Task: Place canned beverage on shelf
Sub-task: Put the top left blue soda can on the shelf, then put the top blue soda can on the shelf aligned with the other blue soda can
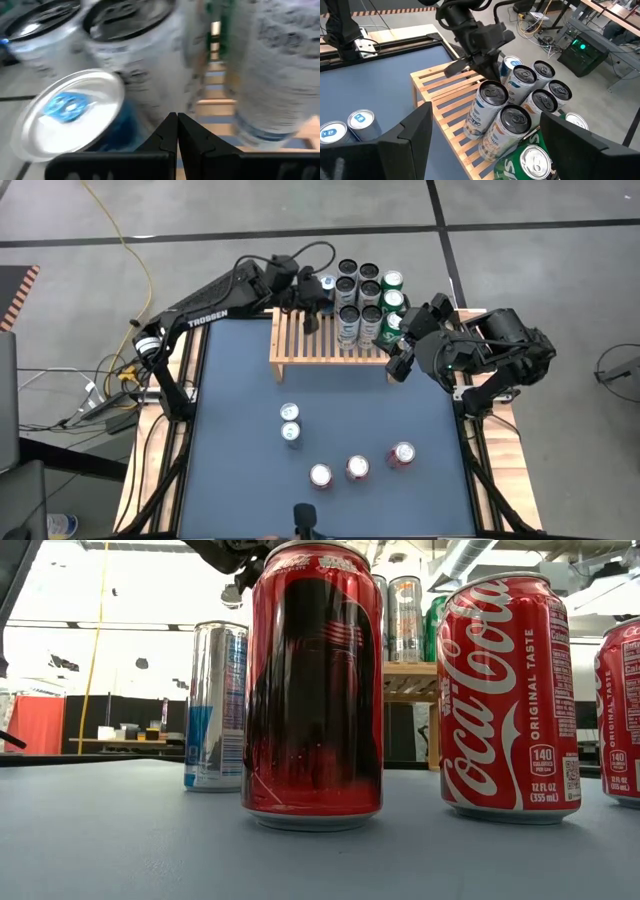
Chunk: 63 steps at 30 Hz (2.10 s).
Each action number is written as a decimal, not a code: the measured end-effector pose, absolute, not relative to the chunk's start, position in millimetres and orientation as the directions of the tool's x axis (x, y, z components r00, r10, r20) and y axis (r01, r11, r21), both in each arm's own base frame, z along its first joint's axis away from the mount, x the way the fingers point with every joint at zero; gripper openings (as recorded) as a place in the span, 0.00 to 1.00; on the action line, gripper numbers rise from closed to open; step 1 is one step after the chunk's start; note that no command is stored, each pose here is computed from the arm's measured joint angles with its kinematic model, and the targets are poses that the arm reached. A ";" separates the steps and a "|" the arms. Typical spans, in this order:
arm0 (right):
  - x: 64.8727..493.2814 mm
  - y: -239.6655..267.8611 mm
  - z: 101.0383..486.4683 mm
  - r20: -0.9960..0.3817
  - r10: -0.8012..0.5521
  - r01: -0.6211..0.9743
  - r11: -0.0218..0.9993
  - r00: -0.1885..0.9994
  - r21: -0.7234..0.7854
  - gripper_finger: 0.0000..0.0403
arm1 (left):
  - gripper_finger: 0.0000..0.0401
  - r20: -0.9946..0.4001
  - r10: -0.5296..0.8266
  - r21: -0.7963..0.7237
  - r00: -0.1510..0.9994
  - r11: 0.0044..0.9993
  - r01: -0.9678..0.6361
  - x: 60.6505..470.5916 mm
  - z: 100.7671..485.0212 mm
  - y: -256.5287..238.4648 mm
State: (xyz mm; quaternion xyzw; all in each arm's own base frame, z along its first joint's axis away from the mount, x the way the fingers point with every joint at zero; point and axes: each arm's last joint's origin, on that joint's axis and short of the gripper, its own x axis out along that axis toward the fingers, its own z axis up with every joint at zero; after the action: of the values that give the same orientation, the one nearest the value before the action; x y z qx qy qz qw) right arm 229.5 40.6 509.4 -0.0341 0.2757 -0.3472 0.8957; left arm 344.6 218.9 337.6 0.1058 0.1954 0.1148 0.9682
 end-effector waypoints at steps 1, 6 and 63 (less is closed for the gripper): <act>229.5 40.6 509.4 -0.470 -0.641 0.603 0.757 0.607 -0.253 0.78 | 0.00 -0.353 0.278 0.254 0.893 0.947 -0.195 344.5 337.8 219.5; 229.5 40.6 509.3 -0.471 -0.640 0.602 0.758 0.607 -0.253 0.78 | 0.00 -0.347 0.321 0.273 0.881 0.934 -0.232 344.4 338.6 220.9; 246.8 45.2 499.5 -0.490 -0.645 0.575 0.758 0.587 -0.309 0.78 | 0.00 -0.251 -0.341 -0.303 0.906 0.916 0.261 228.7 345.1 265.8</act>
State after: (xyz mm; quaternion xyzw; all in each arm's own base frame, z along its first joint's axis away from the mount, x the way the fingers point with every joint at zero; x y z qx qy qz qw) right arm 246.8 45.2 499.5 -0.0585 0.2984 -0.3430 0.8888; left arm 228.7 265.8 345.1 -0.1325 0.1510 -0.1556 0.9672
